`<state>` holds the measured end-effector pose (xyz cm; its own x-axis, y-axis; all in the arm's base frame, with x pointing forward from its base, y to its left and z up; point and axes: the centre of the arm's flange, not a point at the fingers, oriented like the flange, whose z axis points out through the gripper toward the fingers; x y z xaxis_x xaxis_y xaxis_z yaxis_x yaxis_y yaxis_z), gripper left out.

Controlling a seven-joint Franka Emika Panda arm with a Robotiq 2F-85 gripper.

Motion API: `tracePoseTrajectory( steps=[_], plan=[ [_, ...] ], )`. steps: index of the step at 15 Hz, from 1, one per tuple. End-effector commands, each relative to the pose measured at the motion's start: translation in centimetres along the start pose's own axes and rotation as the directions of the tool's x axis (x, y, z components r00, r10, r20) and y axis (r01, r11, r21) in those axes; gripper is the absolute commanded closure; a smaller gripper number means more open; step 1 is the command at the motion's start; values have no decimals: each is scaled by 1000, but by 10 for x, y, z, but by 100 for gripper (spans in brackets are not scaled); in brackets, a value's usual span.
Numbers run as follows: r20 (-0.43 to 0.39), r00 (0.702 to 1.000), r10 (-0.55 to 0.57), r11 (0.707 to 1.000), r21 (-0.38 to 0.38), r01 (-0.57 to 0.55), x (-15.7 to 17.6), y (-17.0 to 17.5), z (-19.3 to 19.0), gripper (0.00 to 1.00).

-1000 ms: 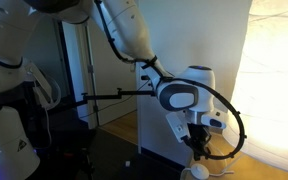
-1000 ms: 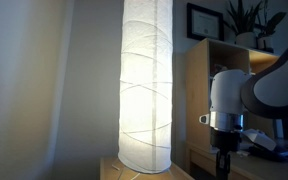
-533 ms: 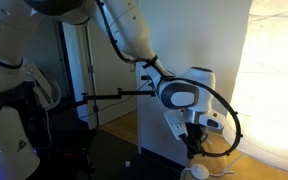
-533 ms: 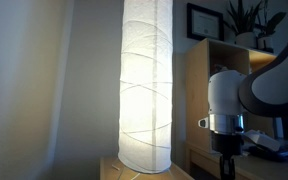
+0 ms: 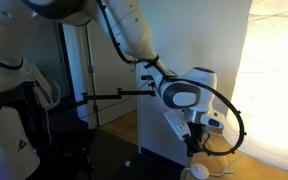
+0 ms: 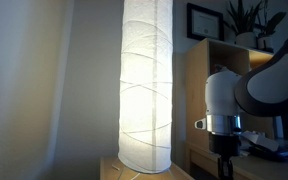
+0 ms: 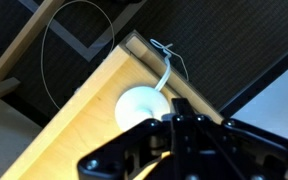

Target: Turn off the lamp

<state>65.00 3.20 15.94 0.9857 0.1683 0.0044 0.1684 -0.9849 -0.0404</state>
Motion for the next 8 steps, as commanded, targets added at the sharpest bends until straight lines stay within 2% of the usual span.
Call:
tracePoseTrajectory(
  steps=[1,8],
  plan=[
    [-26,999,-44,999,19,45,11,4,0,100],
    [-52,994,-99,995,-15,98,16,6,10,100]
  ],
)
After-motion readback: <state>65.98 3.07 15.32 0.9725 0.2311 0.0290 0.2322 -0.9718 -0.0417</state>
